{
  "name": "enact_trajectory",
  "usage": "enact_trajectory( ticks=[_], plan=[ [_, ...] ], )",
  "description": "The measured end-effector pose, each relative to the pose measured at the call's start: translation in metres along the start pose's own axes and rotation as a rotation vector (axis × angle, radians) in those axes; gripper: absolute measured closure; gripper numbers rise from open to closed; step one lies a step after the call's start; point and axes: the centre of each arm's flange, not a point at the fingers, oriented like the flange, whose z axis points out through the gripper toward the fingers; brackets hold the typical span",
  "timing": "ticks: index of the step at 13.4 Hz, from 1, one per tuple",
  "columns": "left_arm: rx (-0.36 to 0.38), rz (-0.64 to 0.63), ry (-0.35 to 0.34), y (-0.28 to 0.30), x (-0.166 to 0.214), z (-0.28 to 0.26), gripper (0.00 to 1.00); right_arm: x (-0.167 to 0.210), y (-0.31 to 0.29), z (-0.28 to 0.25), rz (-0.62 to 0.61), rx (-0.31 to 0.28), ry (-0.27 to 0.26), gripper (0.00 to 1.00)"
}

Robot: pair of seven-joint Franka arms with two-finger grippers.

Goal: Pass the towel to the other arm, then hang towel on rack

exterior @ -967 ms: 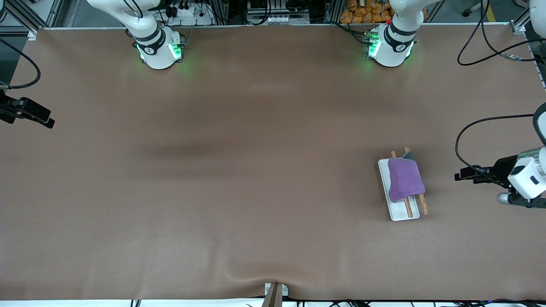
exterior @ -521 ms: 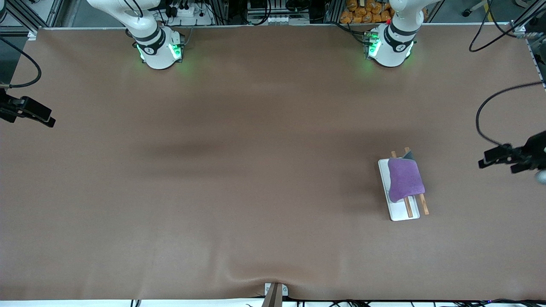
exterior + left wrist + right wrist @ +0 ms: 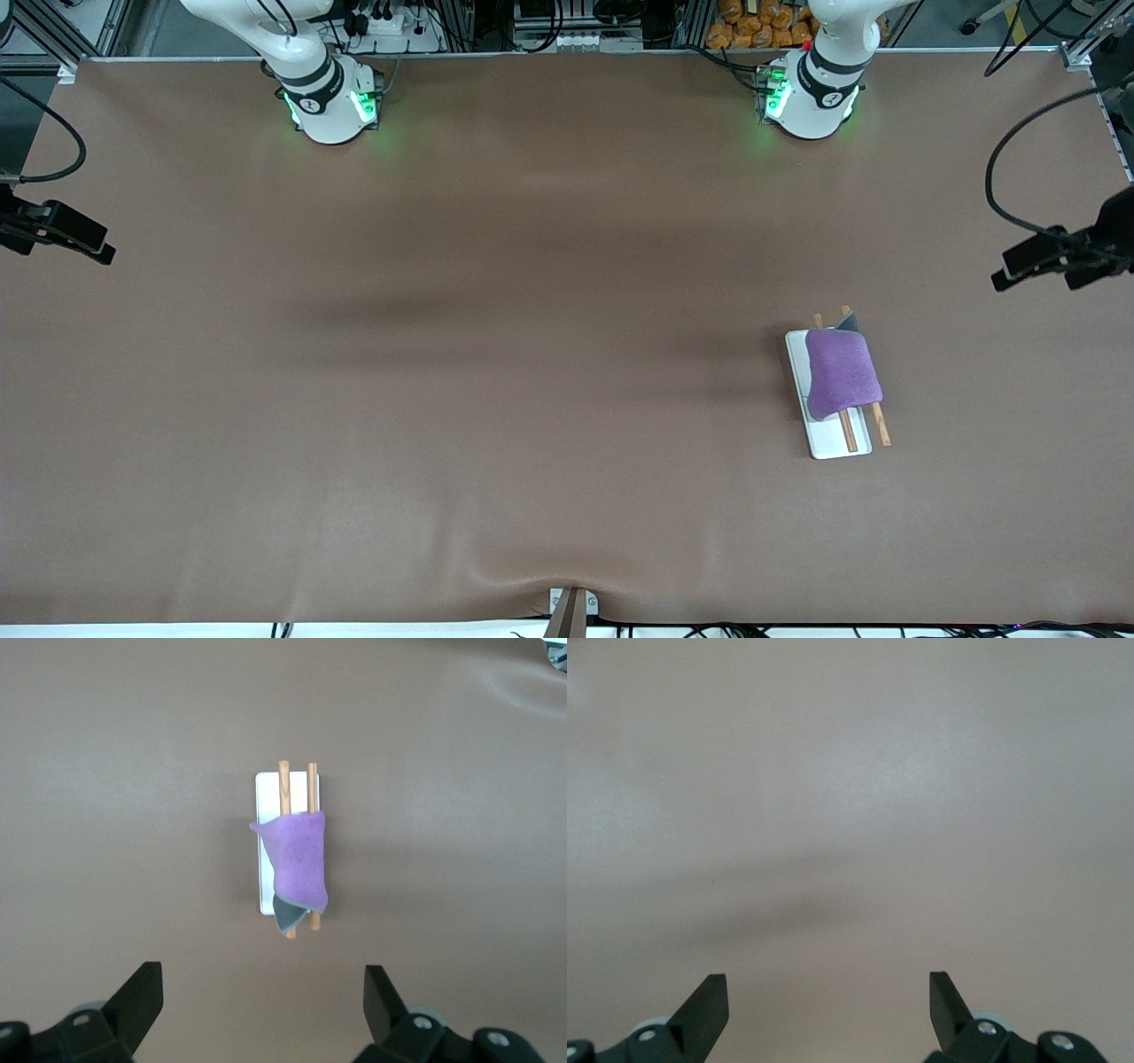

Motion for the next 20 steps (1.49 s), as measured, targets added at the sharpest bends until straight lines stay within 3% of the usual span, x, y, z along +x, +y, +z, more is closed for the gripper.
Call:
enact_trajectory(
  ticks=[7, 20],
  plan=[
    [0.077, 0.055, -0.006, 0.036, -0.030, -0.026, 0.00, 0.000, 0.001, 0.000, 0.002, 0.000, 0.000, 0.00],
    [0.084, 0.084, -0.006, 0.057, -0.038, -0.028, 0.00, -0.005, 0.004, -0.008, 0.006, 0.002, 0.013, 0.00]
  ],
)
